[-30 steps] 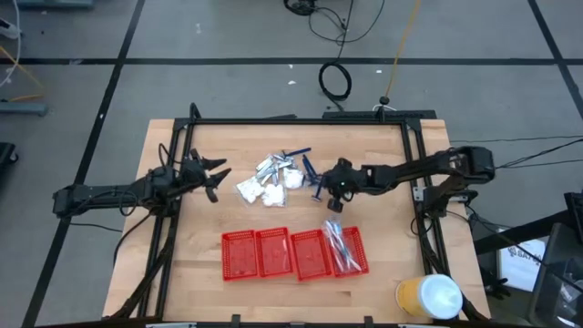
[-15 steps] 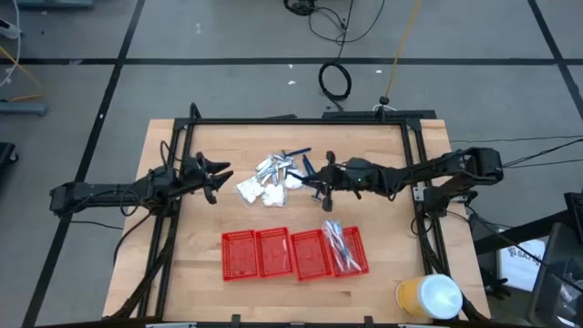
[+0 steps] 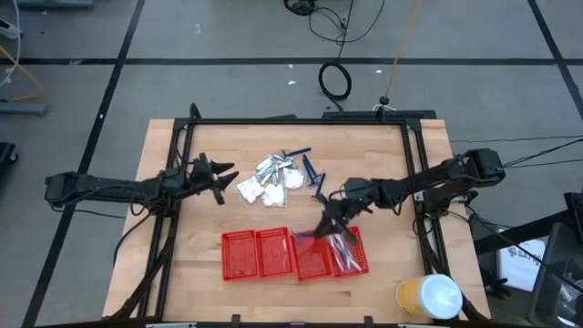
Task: Pick & Place Travel size toiletries
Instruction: Put the blue razor into the middle right red bin
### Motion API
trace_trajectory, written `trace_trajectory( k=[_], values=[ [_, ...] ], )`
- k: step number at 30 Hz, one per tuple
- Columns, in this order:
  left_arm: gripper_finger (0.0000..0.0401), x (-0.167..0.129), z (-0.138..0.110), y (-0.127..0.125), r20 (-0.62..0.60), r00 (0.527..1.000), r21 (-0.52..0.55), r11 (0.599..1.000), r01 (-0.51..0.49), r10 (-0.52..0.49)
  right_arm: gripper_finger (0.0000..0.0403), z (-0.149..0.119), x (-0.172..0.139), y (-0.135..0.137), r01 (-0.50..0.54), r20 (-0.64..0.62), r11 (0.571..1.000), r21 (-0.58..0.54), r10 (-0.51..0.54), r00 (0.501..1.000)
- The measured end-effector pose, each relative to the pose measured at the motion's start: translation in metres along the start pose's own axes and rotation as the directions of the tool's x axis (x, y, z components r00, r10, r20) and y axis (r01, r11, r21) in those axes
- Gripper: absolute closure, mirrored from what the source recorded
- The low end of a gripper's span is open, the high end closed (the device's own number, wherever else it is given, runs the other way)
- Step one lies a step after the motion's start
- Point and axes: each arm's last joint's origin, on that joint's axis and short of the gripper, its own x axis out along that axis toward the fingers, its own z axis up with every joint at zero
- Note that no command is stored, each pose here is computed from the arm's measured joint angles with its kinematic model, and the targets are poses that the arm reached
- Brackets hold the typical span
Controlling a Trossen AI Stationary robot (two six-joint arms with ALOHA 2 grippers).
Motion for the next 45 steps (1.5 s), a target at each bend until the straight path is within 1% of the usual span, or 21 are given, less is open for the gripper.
trace_trajectory(
  k=[5,7,11,14,17,20,22,27,30,33,36,40,42,44,45],
  values=[
    [0.0235,0.003,0.000,0.002,0.004,1.000,-0.001,1.000,-0.027,0.027,0.0380,-0.011,0.010,0.018,-0.041,-0.090,0.993,0.115,0.052,0.995],
    [0.0235,0.003,-0.001,0.002,0.001,1.000,-0.006,0.999,-0.032,0.032,0.0380,-0.018,0.015,0.023,-0.010,-0.133,0.988,0.155,0.031,0.991],
    [0.0235,0.003,-0.001,0.002,-0.004,0.999,-0.031,0.999,-0.032,0.032,0.0379,-0.027,0.022,0.030,0.030,-0.178,0.984,0.177,0.002,0.984],
    [0.0235,0.003,-0.001,0.002,-0.005,1.000,-0.051,0.998,-0.031,0.031,0.0379,-0.032,0.026,0.033,0.088,-0.204,0.978,0.188,-0.049,0.978],
    [0.0235,0.003,-0.001,0.002,-0.006,1.000,-0.074,0.997,-0.030,0.029,0.0379,-0.033,0.028,0.036,0.121,-0.199,0.978,0.172,-0.086,0.976],
    [0.0235,0.003,-0.002,0.002,-0.008,1.000,-0.074,0.997,-0.030,0.030,0.0372,-0.033,0.029,0.038,0.142,-0.197,0.972,0.187,-0.105,0.975],
    [0.0235,0.003,-0.002,0.002,-0.008,1.000,-0.075,0.997,-0.030,0.029,0.0356,-0.034,0.030,0.040,0.140,-0.198,0.970,0.197,-0.100,0.975],
    [0.0235,0.003,-0.002,0.002,-0.008,1.000,-0.076,0.997,-0.030,0.030,0.0302,-0.034,0.030,0.041,0.136,-0.199,0.971,0.196,-0.097,0.975],
    [0.0235,0.003,-0.002,0.002,-0.008,1.000,-0.076,0.997,-0.030,0.030,0.0272,-0.034,0.030,0.040,0.162,-0.196,0.969,0.188,-0.125,0.973],
    [0.0235,0.003,-0.002,0.002,-0.008,1.000,-0.076,0.997,-0.030,0.030,0.0248,-0.032,0.030,0.039,0.177,-0.183,0.973,0.148,-0.149,0.972],
    [0.0235,0.003,-0.002,0.002,-0.008,1.000,-0.076,0.997,-0.030,0.030,0.0232,-0.028,0.030,0.038,0.165,-0.139,0.982,0.097,-0.151,0.979],
    [0.0235,0.003,-0.002,0.002,-0.008,1.000,-0.076,0.997,-0.030,0.029,0.0226,-0.018,0.026,0.031,0.175,-0.061,0.981,0.084,-0.170,0.984],
    [0.0235,0.003,-0.002,0.002,-0.008,1.000,-0.076,0.997,-0.030,0.029,0.0228,-0.011,0.021,0.025,0.202,-0.026,0.976,0.085,-0.200,0.979],
    [0.0235,0.003,-0.002,0.002,-0.008,1.000,-0.076,0.997,-0.030,0.029,0.0233,-0.006,0.013,0.017,0.283,-0.006,0.954,0.095,-0.284,0.959],
    [0.0235,0.003,-0.002,0.002,-0.010,1.000,-0.075,0.997,-0.030,0.029,0.0235,-0.004,0.009,0.012,0.339,-0.008,0.935,0.101,-0.340,0.940]
  ],
)
